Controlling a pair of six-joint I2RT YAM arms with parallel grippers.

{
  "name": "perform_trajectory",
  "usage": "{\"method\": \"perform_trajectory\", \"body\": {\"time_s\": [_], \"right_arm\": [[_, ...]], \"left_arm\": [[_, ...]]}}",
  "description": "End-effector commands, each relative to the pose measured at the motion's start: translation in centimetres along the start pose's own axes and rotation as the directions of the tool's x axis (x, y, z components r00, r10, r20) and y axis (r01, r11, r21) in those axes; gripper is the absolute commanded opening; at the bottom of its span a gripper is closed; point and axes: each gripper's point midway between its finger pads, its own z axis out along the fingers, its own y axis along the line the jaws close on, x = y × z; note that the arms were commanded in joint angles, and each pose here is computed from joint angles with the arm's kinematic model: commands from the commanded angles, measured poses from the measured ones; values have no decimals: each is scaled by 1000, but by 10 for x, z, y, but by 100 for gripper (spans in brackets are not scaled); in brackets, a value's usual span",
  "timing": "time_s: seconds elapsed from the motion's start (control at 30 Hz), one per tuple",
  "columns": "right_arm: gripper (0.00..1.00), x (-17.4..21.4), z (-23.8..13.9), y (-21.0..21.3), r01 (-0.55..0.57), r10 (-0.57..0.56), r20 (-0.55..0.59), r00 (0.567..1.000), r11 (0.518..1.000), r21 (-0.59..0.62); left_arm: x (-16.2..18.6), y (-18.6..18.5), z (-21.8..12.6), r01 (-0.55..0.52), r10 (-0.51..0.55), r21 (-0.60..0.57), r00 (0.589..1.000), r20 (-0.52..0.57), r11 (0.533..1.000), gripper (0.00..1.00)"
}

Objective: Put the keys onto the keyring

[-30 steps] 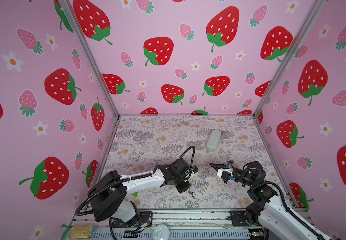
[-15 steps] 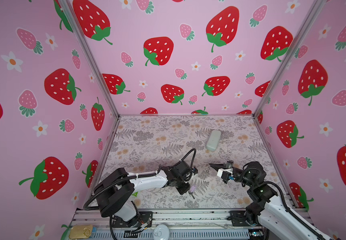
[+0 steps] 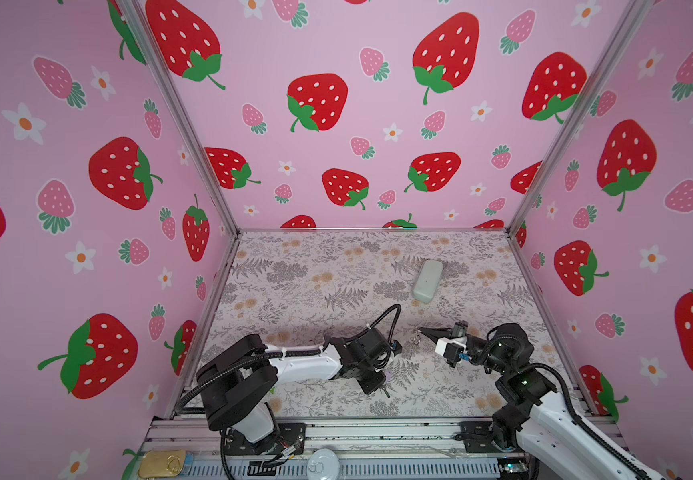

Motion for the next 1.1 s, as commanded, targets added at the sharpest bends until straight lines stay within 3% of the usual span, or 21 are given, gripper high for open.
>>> {"method": "perform_trajectory", "body": {"time_s": [0.0,0.23,0.67,1.0,1.07], "right_arm": [[0,-4,-1,5,14,-13,22,1000,1000,-22],[0,-3,-1,4,18,-18,18,1000,1000,-17],[0,-4,-1,6,15,-15,20,1000,1000,-20],[0,-5,-2,4,20,-20,19,1000,1000,-10],[0,-4,-2,3,19,-19,18,1000,1000,-8]], "left_arm": [[19,0,11,5,-6,-7,997,-75,1000,32],[32,-6,16,-30,27,-22,993,-111,999,31],[40,2,17,-5,-6,-86,992,-125,996,16],[22,5,2,-40,31,-118,996,-83,992,7],[18,5,-1,-44,35,-122,997,-74,992,0]]}}
